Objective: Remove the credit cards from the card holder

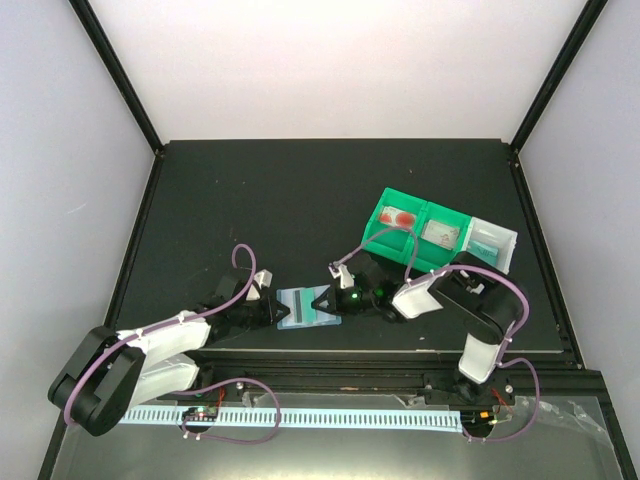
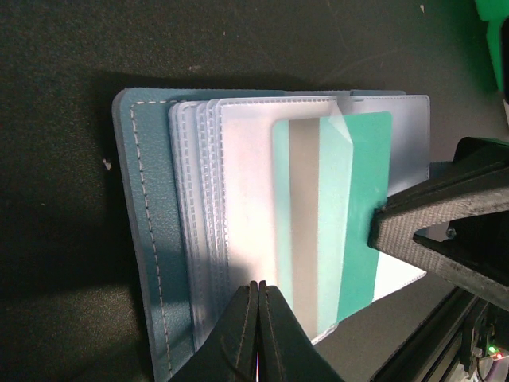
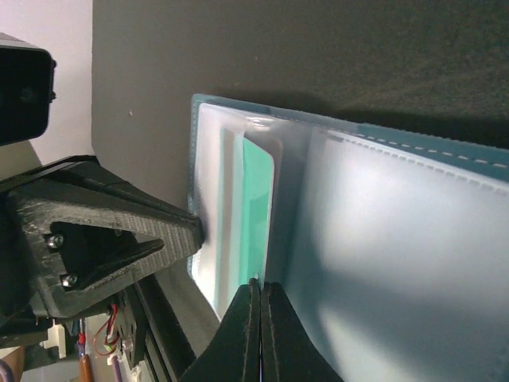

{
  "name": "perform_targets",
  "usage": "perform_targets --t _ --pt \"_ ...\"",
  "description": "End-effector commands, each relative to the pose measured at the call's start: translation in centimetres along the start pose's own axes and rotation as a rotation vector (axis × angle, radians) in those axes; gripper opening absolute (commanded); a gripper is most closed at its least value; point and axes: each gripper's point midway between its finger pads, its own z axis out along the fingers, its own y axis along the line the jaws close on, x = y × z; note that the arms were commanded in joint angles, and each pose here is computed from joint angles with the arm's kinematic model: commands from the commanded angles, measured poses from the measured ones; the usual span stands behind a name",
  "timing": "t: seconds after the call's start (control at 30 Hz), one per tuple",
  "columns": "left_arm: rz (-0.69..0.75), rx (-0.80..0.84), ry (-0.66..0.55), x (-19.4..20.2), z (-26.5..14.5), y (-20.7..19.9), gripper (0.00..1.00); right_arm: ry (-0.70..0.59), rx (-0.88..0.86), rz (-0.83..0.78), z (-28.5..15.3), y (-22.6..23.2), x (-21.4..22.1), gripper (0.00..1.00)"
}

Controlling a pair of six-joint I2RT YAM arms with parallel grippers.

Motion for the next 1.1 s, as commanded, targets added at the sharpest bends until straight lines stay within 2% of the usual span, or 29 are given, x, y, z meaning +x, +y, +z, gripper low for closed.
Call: perform_targets --t 0.0,0.4,0.67,0.77,0.9,1.07 --pt "-0.015 -0.074 0.007 0.4 0.0 1.6 0.03 -0.015 0.042 -0.012 -0.9 -0.5 0.0 0.01" --pt "0.009 -0.033 -0.021 -0.6 -0.8 -0.1 0.04 -0.059 0.168 0.011 -3.9 -0.7 -0.9 0.01" --pt "0.088 0.037 -0.101 -3.1 -3.2 -4.2 0.36 -0.117 0.2 0.001 -6.5 1.3 -1.9 0.01" --pt "0.115 0.055 -0.133 -3.8 -4.3 -5.4 0.45 -0.138 0.145 -0.096 -7.2 3.6 -2.7 0.01" --pt "0.125 0.111 -0.135 -4.2 -5.5 -7.6 0.54 -0.174 0.214 -0.184 -8.6 3.9 -3.7 0.01" --pt "0.307 0.264 -0.188 -4.3 -7.4 -11.1 0.6 -0.147 0.129 -0.113 -9.2 6.5 -3.3 0.01"
